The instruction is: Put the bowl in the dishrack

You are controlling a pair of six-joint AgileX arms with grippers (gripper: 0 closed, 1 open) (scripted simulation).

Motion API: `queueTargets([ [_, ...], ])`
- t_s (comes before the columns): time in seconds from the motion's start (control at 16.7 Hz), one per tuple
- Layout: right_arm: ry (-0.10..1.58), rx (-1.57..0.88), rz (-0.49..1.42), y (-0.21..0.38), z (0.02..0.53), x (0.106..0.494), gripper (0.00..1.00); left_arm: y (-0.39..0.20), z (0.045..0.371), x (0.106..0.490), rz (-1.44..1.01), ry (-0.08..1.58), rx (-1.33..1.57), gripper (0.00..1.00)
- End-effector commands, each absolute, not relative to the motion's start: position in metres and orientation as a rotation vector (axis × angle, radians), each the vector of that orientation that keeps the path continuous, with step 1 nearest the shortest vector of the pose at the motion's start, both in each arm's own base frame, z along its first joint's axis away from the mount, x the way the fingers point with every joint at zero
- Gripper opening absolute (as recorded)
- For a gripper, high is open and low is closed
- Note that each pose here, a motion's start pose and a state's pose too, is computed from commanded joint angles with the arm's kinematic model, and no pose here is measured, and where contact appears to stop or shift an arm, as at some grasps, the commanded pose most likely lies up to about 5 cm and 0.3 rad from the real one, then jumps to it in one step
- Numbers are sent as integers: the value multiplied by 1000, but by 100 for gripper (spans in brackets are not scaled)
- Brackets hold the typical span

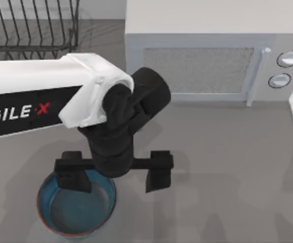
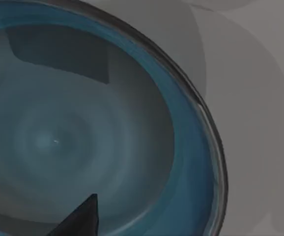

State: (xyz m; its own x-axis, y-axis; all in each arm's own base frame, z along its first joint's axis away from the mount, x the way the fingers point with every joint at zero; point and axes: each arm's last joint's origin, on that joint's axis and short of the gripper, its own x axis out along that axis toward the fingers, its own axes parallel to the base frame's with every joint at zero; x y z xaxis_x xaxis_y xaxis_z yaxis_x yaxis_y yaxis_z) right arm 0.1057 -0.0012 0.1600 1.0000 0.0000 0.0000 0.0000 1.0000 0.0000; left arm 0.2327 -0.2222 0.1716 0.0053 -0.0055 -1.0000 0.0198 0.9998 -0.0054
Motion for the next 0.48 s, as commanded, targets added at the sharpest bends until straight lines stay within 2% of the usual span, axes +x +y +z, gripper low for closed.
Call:
queueTargets([
  [0.24,0,0,0,-1,160,106,100,-220,133,230,-18,1568,13,100],
  [0.48,0,0,0,-1,160,106,100,-219,128,229,-16,1571,15,100],
])
